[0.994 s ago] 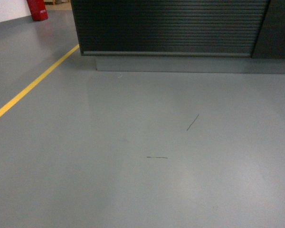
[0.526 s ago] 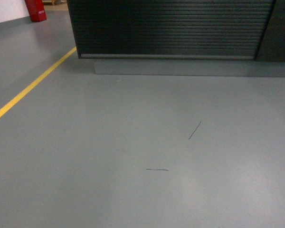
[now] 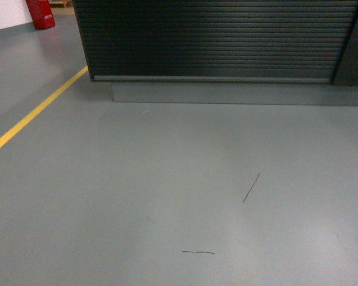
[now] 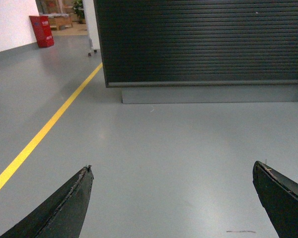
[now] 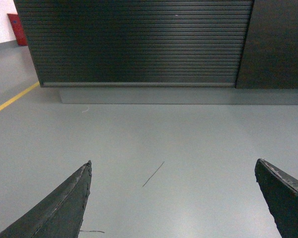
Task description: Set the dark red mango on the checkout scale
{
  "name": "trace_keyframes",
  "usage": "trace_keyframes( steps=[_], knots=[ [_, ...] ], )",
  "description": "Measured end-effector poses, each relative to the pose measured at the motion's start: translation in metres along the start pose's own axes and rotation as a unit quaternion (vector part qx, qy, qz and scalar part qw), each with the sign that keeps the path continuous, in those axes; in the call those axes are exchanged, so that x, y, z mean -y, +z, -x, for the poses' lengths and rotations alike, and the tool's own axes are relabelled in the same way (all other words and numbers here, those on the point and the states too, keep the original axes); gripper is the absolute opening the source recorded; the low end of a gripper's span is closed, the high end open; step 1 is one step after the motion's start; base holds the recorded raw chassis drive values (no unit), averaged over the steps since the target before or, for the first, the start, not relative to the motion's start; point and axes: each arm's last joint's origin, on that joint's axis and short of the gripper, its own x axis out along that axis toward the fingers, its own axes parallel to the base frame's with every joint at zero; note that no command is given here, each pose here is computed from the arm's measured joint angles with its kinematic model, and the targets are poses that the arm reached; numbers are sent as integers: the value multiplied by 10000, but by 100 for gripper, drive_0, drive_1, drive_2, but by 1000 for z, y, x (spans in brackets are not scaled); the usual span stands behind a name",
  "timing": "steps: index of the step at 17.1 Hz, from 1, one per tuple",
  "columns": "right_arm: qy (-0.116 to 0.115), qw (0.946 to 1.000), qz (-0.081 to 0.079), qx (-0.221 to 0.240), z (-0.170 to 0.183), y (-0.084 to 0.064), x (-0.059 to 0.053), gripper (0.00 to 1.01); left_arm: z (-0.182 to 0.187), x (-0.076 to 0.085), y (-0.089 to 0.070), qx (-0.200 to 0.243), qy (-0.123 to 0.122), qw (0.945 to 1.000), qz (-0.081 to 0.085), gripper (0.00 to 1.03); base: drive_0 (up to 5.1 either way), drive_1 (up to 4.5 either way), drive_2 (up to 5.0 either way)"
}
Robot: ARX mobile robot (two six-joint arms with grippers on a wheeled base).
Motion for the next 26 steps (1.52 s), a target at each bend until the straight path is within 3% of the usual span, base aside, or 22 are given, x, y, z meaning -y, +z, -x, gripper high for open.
trace_keyframes(
  steps=[26],
  knots=[
    [-2, 10000, 0, 4, 0, 0, 0, 98, 0, 0, 0, -10, 0, 10000, 0, 98, -10, 362, -383]
  ],
)
